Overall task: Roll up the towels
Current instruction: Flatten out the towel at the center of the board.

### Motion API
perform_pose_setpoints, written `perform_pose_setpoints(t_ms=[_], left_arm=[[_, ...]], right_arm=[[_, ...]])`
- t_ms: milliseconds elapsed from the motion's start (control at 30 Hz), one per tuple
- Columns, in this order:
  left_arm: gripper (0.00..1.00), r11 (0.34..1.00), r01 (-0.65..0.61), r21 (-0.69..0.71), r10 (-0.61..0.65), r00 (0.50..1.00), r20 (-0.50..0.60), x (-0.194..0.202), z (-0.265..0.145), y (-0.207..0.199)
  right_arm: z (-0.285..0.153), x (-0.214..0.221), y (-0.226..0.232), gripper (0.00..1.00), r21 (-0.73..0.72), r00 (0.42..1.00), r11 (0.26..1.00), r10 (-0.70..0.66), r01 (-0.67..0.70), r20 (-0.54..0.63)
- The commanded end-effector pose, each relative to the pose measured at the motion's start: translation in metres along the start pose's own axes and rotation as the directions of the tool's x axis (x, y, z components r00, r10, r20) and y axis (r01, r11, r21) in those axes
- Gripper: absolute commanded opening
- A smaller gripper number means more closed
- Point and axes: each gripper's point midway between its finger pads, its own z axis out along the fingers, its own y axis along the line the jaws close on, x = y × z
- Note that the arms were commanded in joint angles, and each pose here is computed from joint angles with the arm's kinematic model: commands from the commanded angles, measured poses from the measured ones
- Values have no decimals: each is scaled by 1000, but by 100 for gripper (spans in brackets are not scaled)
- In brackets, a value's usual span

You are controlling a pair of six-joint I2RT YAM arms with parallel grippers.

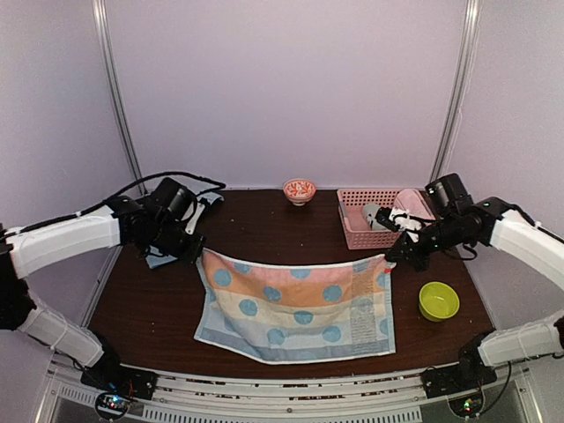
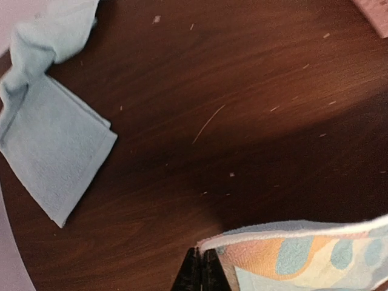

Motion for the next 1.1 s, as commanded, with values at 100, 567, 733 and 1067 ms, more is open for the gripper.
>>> perform_pose_setpoints(t_ms=[100, 567, 733, 1067], left_arm=[[0, 998, 33, -46, -35, 999, -41, -19, 94, 28], [0, 988, -57, -147, 41, 993, -111, -27, 130, 54], [0, 995, -89, -54, 81, 988, -131, -19, 138, 38], [25, 999, -37, -29, 33, 994, -108, -39, 104, 33]], right_arm=[[76, 33, -94, 0, 201, 975, 968, 177, -148, -136], [97, 32, -146, 0, 355, 962, 922, 221, -154, -158], [104, 39, -146, 0, 350, 959, 924, 224, -152, -174], [81, 24, -135, 22, 333, 957, 922, 256, -199, -137]])
